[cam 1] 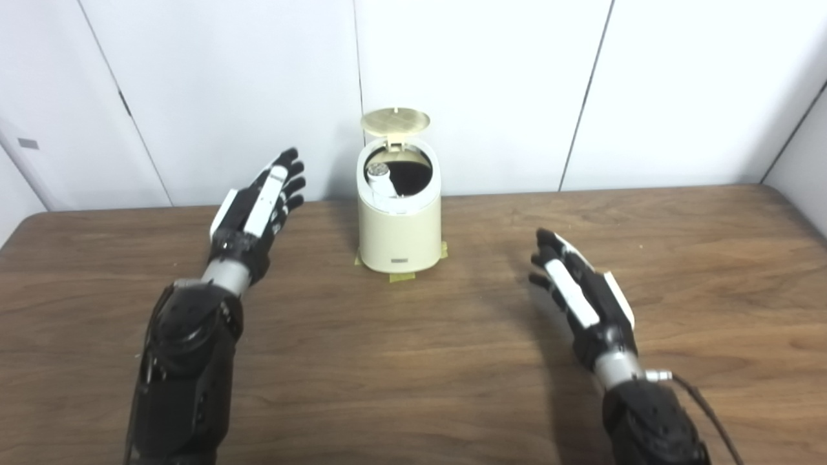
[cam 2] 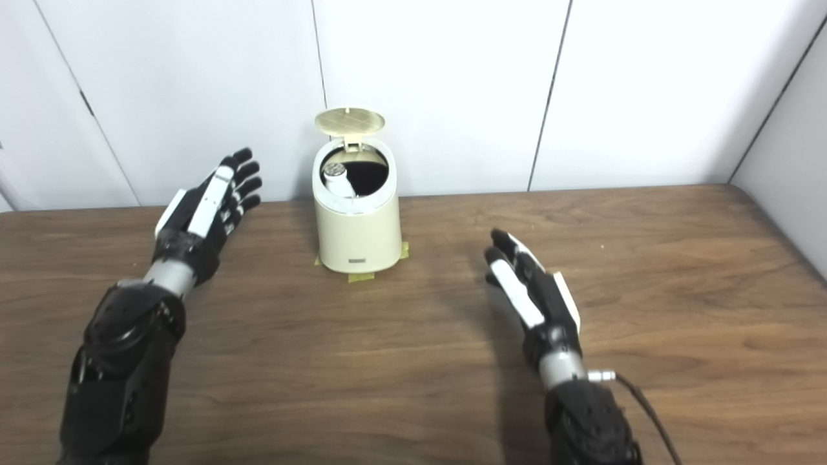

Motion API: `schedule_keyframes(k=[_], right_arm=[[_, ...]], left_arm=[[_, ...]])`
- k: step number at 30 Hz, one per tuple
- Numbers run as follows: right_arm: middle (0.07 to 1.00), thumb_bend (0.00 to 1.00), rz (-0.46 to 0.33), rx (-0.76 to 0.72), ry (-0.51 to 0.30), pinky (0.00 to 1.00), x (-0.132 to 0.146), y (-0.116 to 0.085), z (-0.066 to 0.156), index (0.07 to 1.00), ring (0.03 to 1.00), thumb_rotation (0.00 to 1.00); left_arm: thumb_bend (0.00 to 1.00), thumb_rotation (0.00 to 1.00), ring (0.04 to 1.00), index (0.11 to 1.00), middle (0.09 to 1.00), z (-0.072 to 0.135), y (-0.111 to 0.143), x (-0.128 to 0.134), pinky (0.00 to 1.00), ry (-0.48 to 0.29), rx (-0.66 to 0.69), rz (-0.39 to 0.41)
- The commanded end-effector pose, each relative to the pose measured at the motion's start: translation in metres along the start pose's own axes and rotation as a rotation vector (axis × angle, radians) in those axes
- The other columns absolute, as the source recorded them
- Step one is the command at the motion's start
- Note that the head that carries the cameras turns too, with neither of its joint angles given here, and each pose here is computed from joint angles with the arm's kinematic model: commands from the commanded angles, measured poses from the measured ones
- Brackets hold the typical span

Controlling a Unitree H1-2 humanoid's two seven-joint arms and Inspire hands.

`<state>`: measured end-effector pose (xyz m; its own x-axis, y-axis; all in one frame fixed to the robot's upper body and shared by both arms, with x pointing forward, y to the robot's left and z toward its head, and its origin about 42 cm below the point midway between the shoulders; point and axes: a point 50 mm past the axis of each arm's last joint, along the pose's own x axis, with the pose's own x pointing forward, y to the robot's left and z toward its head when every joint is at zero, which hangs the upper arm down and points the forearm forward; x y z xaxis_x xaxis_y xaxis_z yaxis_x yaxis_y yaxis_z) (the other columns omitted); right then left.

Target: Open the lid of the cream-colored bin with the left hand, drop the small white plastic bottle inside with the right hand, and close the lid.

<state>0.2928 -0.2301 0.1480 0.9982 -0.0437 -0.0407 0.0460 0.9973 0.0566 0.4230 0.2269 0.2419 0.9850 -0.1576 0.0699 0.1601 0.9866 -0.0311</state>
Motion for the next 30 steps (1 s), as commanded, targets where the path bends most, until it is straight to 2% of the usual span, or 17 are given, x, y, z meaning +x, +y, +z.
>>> schedule_keyframes(k=[1,6,9,13,17,19,22,26,30], right_arm=[[0.925,0.59,0.024,0.024,-0.139,0.87,0.0,0.004,0.019,0.878,0.897,0.75],[0.937,0.5,0.024,0.049,-0.141,0.88,-0.013,0.0,0.009,0.939,0.922,0.81],[0.932,0.5,0.012,0.062,-0.137,0.85,-0.016,0.0,0.006,0.958,0.918,0.81],[0.919,0.52,0.004,0.08,-0.126,0.84,-0.017,0.004,0.003,0.946,0.904,0.79],[0.91,0.54,0.0,0.093,-0.112,0.82,-0.018,0.01,-0.001,0.945,0.901,0.8],[0.905,0.53,-0.001,0.095,-0.108,0.81,-0.019,0.012,-0.002,0.946,0.9,0.8],[0.898,0.52,-0.006,0.097,-0.103,0.78,-0.02,0.014,-0.004,0.943,0.894,0.81],[0.894,0.52,-0.01,0.099,-0.098,0.78,-0.021,0.015,-0.005,0.942,0.889,0.82],[0.897,0.52,-0.009,0.096,-0.096,0.79,-0.021,0.016,-0.005,0.946,0.893,0.82]], left_arm=[[0.45,0.74,0.93,0.941,0.932,0.036,-0.008,0.02,0.94,-0.097,0.024,-0.014],[0.45,0.75,0.922,0.929,0.924,0.055,-0.017,0.045,0.93,-0.121,0.074,-0.045],[0.46,0.76,0.924,0.929,0.922,0.064,-0.023,0.058,0.93,-0.133,0.11,-0.068],[0.4,0.8,0.931,0.936,0.928,0.072,-0.03,0.077,0.93,-0.133,0.197,-0.1],[0.41,0.81,0.92,0.92,0.915,0.08,-0.038,0.094,0.91,-0.155,0.273,-0.121],[0.4,0.83,0.931,0.922,0.919,0.084,-0.042,0.099,0.92,-0.163,0.287,-0.132],[0.4,0.81,0.937,0.91,0.916,0.092,-0.049,0.103,0.91,-0.178,0.306,-0.145],[0.39,0.85,0.931,0.898,0.906,0.098,-0.056,0.107,0.9,-0.188,0.362,-0.162],[0.42,0.87,0.917,0.894,0.895,0.107,-0.061,0.111,0.89,-0.219,0.471,-0.182]])
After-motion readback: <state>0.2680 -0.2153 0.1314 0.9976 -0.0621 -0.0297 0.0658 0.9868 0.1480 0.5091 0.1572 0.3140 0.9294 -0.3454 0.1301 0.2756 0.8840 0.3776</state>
